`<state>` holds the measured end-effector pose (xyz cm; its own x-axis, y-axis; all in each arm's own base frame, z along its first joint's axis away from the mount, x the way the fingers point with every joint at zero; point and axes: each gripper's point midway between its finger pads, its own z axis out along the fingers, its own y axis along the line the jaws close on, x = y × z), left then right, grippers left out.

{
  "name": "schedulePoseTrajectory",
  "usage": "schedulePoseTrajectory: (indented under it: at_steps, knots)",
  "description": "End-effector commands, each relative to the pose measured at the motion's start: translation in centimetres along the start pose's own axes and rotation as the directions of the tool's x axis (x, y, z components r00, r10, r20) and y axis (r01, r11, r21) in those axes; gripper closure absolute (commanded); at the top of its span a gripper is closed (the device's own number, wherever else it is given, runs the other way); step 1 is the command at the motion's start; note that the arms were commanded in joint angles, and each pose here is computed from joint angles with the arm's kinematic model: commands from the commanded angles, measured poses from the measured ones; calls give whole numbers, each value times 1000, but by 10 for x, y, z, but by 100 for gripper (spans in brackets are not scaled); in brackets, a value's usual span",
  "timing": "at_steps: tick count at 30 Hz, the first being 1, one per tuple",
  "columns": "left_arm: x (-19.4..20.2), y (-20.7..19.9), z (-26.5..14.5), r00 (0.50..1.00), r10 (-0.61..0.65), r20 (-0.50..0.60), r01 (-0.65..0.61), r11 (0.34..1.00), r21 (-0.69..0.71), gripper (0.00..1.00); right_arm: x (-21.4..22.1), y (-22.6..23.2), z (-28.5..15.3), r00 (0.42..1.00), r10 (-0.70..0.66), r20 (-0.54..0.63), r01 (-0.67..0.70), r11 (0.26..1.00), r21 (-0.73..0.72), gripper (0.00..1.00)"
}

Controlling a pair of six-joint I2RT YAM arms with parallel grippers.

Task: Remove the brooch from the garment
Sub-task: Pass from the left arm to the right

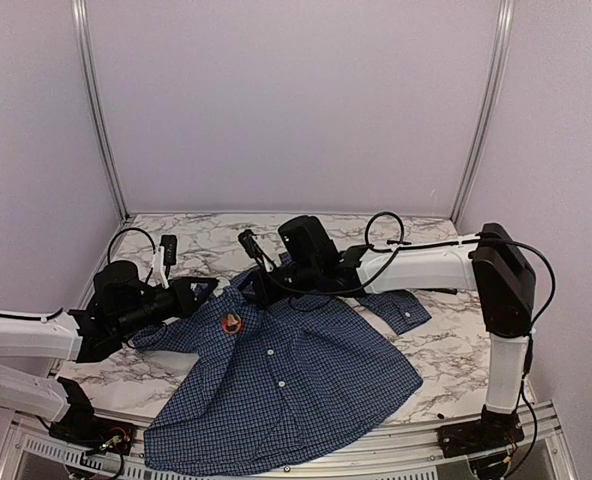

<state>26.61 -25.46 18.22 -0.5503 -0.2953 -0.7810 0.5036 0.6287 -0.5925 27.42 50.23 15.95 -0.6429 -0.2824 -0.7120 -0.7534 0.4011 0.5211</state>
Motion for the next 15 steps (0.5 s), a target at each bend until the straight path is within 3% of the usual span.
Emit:
schedulePoseTrajectory:
  at_steps: [1, 15]
  knots:
    - [-42, -8, -7, 973, -24, 228, 24, 1000, 6, 100, -6, 15, -9, 999, 35, 37, -34, 999, -38, 100]
    - [-26, -23, 5, 956, -112, 270, 91, 992, 89, 100, -7, 53, -3, 997, -28, 79, 40, 987, -156, 100]
